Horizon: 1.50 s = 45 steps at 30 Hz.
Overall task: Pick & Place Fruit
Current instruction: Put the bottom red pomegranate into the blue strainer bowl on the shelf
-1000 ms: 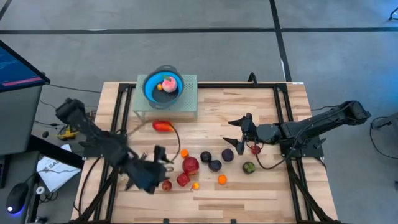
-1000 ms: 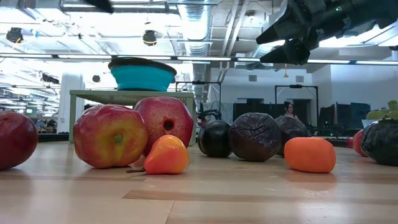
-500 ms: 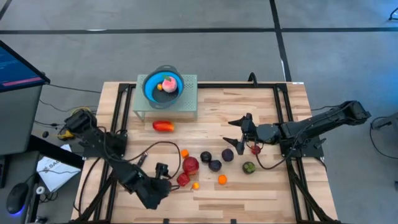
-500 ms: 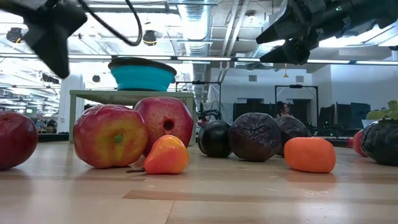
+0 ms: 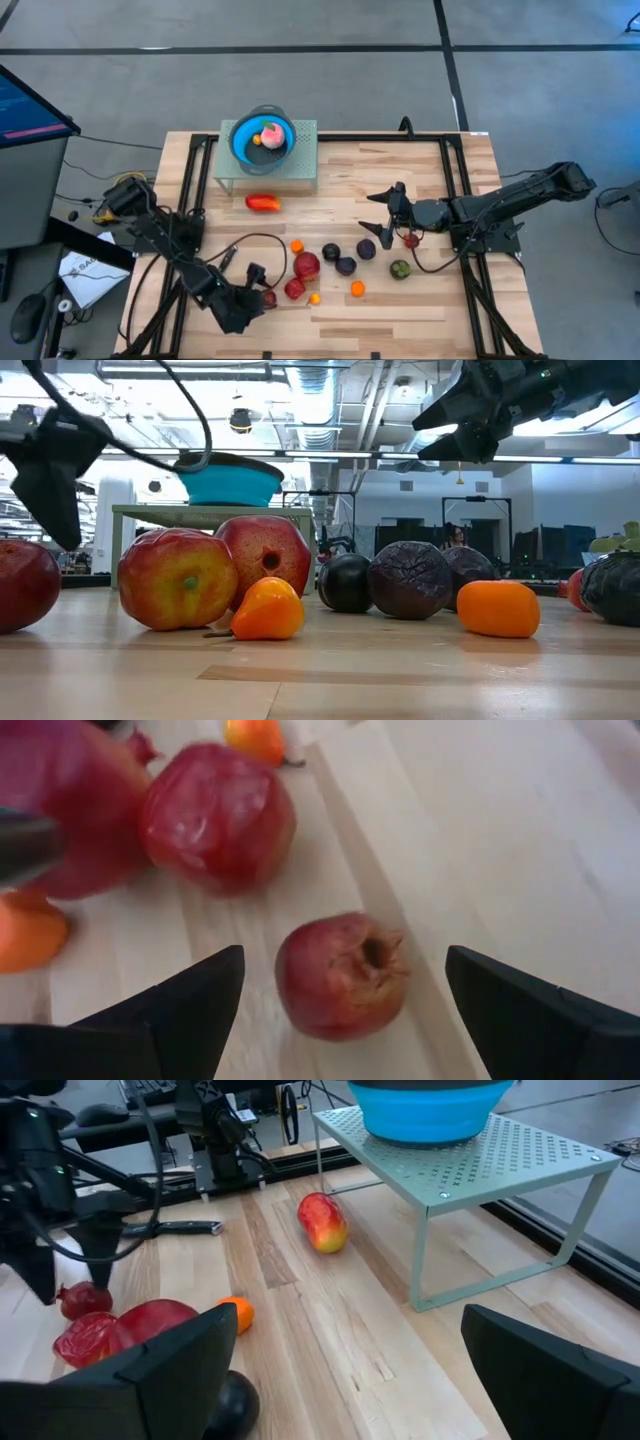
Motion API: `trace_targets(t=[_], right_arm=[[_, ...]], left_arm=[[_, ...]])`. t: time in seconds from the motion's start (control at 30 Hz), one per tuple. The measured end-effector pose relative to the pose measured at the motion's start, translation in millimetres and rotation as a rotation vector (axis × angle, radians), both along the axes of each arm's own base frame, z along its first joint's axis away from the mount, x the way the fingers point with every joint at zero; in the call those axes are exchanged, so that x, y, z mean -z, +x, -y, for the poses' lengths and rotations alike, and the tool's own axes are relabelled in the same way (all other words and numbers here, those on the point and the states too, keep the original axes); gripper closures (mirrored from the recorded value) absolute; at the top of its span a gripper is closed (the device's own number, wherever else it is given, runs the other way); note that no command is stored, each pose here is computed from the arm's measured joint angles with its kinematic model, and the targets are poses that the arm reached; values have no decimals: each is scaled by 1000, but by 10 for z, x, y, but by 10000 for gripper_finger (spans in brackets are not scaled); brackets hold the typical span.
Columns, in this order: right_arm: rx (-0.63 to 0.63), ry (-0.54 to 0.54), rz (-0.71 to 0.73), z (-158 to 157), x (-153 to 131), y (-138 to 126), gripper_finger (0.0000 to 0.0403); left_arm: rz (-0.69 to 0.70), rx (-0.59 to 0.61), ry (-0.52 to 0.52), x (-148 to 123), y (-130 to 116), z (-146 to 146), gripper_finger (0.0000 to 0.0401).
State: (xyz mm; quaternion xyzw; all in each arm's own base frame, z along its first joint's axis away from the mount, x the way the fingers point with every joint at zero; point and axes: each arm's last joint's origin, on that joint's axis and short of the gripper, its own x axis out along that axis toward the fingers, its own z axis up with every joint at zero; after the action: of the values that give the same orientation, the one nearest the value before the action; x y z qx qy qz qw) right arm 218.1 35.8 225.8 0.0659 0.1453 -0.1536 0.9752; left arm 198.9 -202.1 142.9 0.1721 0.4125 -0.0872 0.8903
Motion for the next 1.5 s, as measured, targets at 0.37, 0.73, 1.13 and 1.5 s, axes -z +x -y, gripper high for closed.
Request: trace_targets(t=[0.37,0.73,1.13,1.5], right_arm=[[-3,1,1,-8,-1,-1,24],[-3,3,10,-9,-9,1,24],[-4,3,15,-9,-14,3,24],[-4,5,20,-11,-19,4,24]], left_arm=[[31,-20,-8,188,-1,-35,79],[43,-37,-47,208,47,20,120],[68,-56,-81,88,52,-13,175],[236,-251,-193,-602,107,-581,210]])
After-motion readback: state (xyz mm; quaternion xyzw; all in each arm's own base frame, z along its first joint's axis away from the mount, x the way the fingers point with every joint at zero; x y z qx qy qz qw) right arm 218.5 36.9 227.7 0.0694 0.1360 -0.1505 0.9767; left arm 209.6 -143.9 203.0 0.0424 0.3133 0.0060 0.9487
